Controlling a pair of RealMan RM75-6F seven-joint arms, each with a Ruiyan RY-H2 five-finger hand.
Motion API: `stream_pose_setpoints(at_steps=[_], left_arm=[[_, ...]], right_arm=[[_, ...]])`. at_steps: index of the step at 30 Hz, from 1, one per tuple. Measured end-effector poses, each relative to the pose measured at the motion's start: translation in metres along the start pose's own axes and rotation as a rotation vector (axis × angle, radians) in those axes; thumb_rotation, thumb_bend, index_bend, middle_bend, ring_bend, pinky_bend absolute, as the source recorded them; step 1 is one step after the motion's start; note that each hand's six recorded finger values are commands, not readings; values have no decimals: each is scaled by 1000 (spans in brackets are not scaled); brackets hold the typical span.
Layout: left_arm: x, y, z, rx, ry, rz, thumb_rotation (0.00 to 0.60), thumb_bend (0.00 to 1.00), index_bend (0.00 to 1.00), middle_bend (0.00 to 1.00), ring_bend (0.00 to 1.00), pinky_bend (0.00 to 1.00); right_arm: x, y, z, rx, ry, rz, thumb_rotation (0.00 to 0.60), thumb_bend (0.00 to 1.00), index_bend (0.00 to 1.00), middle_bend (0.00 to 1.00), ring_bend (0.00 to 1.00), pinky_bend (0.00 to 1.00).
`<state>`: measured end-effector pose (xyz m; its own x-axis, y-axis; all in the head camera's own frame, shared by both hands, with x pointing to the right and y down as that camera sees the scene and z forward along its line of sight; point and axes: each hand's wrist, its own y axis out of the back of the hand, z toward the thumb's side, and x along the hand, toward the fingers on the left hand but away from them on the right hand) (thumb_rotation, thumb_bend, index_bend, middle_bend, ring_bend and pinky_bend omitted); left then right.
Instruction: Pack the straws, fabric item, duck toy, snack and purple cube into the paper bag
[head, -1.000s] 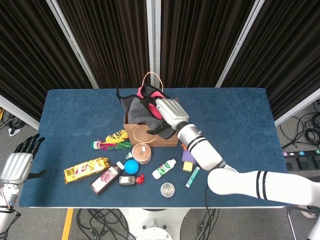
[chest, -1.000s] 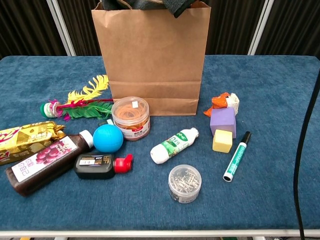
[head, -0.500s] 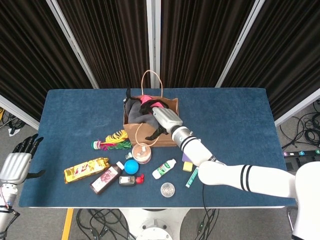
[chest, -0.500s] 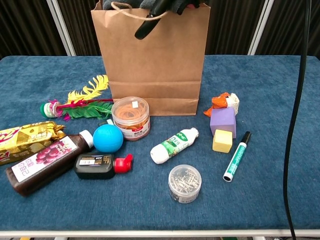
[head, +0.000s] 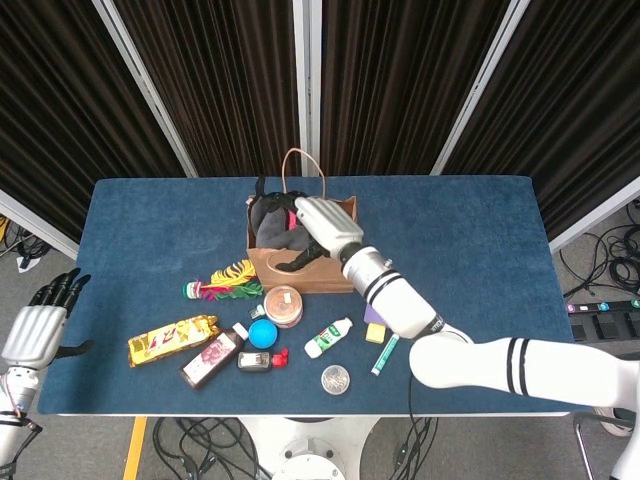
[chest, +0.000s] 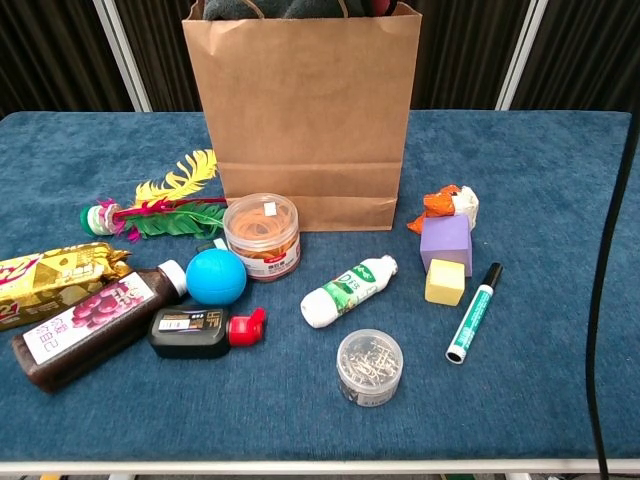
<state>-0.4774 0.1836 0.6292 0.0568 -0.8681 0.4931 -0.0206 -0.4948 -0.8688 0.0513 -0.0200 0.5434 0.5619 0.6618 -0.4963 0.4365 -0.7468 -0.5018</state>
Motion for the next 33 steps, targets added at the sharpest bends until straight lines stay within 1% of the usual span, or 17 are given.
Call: stream_pose_setpoints(at_steps=[2,6,12,16,19,22,24,25,27,29,30,32,33], left_arm=[[0,0,1,0,-2,1,600,64,85,34,0,166],[0,1,2,1,-4,2,600,64,84,34,0,166],[0,4,4,9,-8,5,600,63,85,34,0,166],[-1,4,6,11,-10,5,600,64,84,34,0,166],[-1,3,7,12,-14,3,600,64,84,34,0,166],[0,3,9,11,-17,2,600,64,84,34,0,166],[0,3,10,10,-18,3,600,64,84,34,0,166],[1,3,10,9,-20,4,600,64,84,34,0,166],[1,2,12,6,-24,6,600,64,84,34,0,166],[2,1,14,5,-30,6,600,64,84,34,0,166],[2,1,15,5,-33,6,600,64,84,34,0,166],[2,0,16,3,-37,4,600,64,84,34,0,166],[2,-1,17,3,-39,4,600,64,84,34,0,166]], right_arm=[[4,6,3,-12,13,-14,600,0,181,227,99,316],[8,9,7,-38,30,-22,600,0,181,226,99,315],[17,22,24,-56,91,-55,600,0,181,231,116,311],[31,33,26,-18,107,-76,600,0,180,230,133,311],[48,42,17,50,98,-105,600,0,179,240,140,312],[65,53,-3,136,63,-168,600,0,185,277,167,324],[80,61,-24,200,14,-225,600,0,191,291,180,332],[87,64,-35,227,-15,-249,600,0,193,294,183,335],[107,66,-69,285,-104,-296,600,0,195,295,185,337],[129,63,-106,319,-200,-315,600,0,198,296,185,339],[137,58,-121,327,-237,-314,600,0,200,296,186,340],[150,48,-151,333,-301,-304,600,0,204,295,186,341],[152,44,-161,335,-317,-300,600,0,205,296,187,343]])
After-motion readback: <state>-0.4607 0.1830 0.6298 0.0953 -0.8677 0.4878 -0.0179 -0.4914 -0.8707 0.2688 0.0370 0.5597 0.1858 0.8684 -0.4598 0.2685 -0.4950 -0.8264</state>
